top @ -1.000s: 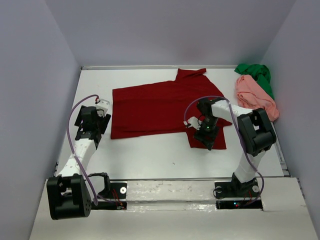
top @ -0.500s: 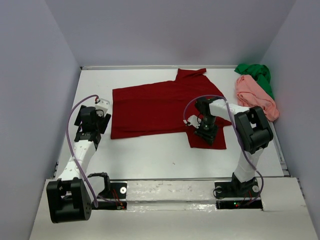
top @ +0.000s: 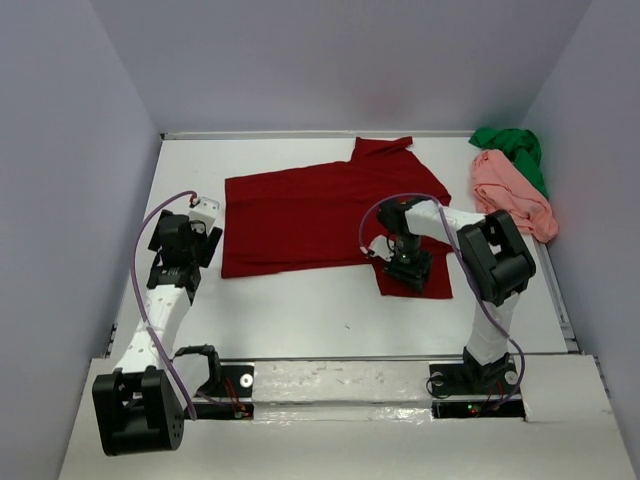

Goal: Fold and stack the t-shirts
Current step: Fold the flattened tshirt in 1/3 of the way

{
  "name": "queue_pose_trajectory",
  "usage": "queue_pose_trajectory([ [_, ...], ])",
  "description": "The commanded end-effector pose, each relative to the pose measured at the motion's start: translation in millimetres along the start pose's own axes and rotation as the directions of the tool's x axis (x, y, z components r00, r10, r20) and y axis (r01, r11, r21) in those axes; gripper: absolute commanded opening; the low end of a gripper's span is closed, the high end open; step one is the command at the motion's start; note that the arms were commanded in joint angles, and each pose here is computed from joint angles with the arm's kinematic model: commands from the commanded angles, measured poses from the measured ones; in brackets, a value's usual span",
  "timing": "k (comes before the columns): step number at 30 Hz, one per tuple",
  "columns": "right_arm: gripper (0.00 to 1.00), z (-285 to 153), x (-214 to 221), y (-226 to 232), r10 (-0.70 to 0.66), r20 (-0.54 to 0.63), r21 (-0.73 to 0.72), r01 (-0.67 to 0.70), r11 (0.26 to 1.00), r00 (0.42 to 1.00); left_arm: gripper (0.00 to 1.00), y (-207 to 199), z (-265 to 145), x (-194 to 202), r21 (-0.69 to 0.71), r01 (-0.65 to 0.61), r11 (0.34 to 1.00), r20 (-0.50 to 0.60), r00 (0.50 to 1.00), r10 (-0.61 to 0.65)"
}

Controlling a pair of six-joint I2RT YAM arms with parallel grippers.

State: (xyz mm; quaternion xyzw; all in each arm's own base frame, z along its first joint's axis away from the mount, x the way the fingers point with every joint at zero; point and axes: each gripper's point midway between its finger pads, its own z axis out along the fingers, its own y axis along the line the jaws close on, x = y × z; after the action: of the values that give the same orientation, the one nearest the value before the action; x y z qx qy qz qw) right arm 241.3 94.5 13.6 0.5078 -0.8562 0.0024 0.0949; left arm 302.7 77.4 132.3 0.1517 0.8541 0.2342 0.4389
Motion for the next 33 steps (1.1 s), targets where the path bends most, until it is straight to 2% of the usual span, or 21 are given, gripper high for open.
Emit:
queue_pose_trajectory([
  [1,0.52,17.7,-46.3,-10.4,-0.055,0.179,0.035,0.049,0.998,0.982,0.99,4.4,-3.6,-5.7,-0.01,0.005,1.0,0.034,0.999,-0.005],
  [5,0.56,13.8,-47.7,-8.2,-0.083,0.188,0.068,0.071,0.995,0.979,0.99,3.1,-3.8,-7.0,-0.003,0.004,1.0,0.04,0.999,-0.004],
  [11,0.53,27.2,-54.6,-15.9,-0.108,0.197,0.167,0.075,0.983,0.974,0.99,2.0,-3.9,-8.5,0.007,0.0,1.0,0.047,0.999,-0.001],
  [17,0.42,28.1,-59.6,-23.3,-0.085,0.203,0.215,0.041,0.976,0.975,0.99,-0.6,-3.8,-8.8,0.021,-0.001,1.0,0.051,0.999,0.0],
  [18,0.28,28.8,-60.8,-21.8,-0.089,0.197,0.219,0.045,0.975,0.976,0.99,-0.4,-4.1,-10.0,0.022,-0.002,1.0,0.055,0.999,0.001],
  [22,0.02,28.9,-59.1,-23.5,-0.078,0.185,0.225,0.035,0.974,0.98,0.99,-0.1,-4.9,-11.1,0.022,-0.003,1.0,0.06,0.998,0.002],
  [27,0.0,22.2,-53.2,-23.5,-0.067,0.168,0.233,0.026,0.972,0.983,0.99,-1.0,-6.0,-10.5,0.025,-0.01,1.0,0.066,0.998,0.009],
  [33,0.0,-19.3,-51.4,-26.5,-0.078,0.198,0.275,0.021,0.961,0.977,0.99,-1.6,-5.8,-11.3,0.029,-0.011,1.0,0.069,0.998,0.009],
])
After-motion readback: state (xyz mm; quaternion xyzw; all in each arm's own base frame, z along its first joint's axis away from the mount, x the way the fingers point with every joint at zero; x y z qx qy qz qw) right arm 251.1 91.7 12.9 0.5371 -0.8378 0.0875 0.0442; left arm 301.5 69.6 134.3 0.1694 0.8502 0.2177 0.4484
